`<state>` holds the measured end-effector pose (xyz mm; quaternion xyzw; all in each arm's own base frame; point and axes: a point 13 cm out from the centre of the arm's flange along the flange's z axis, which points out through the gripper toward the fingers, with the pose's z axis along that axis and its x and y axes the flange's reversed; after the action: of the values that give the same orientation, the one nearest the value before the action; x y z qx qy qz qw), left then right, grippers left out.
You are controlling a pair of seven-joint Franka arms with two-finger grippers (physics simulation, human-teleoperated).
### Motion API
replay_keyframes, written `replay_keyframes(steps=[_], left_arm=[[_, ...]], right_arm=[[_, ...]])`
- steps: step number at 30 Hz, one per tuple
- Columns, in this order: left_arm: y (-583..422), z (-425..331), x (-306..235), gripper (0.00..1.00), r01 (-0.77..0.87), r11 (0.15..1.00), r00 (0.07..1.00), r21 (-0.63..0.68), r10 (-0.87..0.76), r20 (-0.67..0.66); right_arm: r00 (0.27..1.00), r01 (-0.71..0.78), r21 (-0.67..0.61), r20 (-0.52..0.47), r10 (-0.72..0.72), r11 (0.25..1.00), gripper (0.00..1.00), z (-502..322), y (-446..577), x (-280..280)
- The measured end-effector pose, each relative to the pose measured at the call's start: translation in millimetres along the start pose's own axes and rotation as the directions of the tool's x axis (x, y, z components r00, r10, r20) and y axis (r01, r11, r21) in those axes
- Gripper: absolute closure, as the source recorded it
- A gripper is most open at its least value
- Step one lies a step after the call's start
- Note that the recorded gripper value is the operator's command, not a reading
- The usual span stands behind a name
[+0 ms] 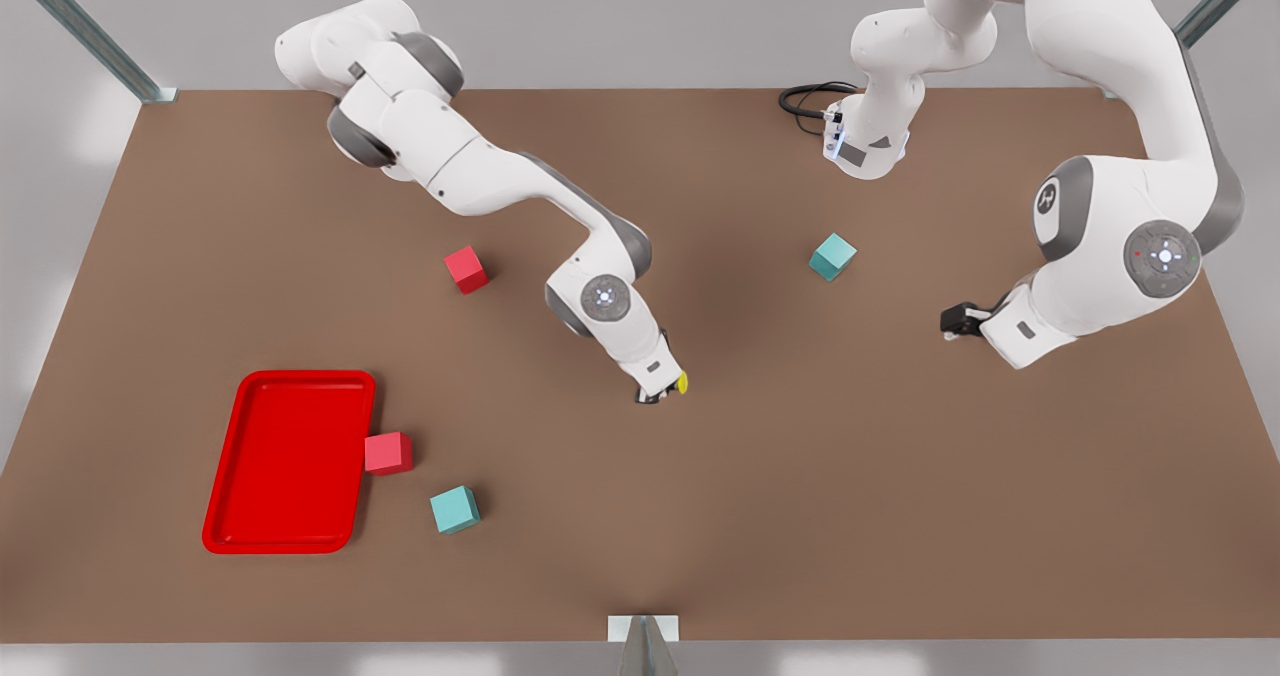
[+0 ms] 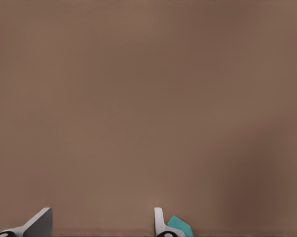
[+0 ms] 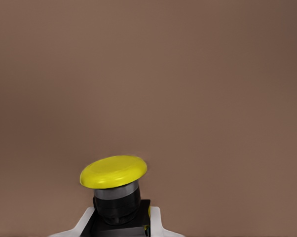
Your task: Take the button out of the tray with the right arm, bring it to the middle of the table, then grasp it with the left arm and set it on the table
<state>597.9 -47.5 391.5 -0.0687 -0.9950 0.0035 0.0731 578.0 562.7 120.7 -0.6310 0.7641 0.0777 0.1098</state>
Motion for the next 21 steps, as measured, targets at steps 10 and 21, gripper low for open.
replay_keyframes(steps=[10, 21], left_arm=[[-123, 99, -68, 0.0, 0.523, 0.847, 0.85, 0.094, -0.51, -0.131], [-349, 187, -64, 0.0, 0.766, 0.642, 0.642, -0.041, -0.762, 0.082]], right_arm=[[0.999, 0.016, 0.139, -0.043, -0.01, 0.99, 0.0, -110, -105, 62], [0.844, -0.487, 0.302, -0.077, 0.53, 0.819, 0.0, -440, -227, 388]])
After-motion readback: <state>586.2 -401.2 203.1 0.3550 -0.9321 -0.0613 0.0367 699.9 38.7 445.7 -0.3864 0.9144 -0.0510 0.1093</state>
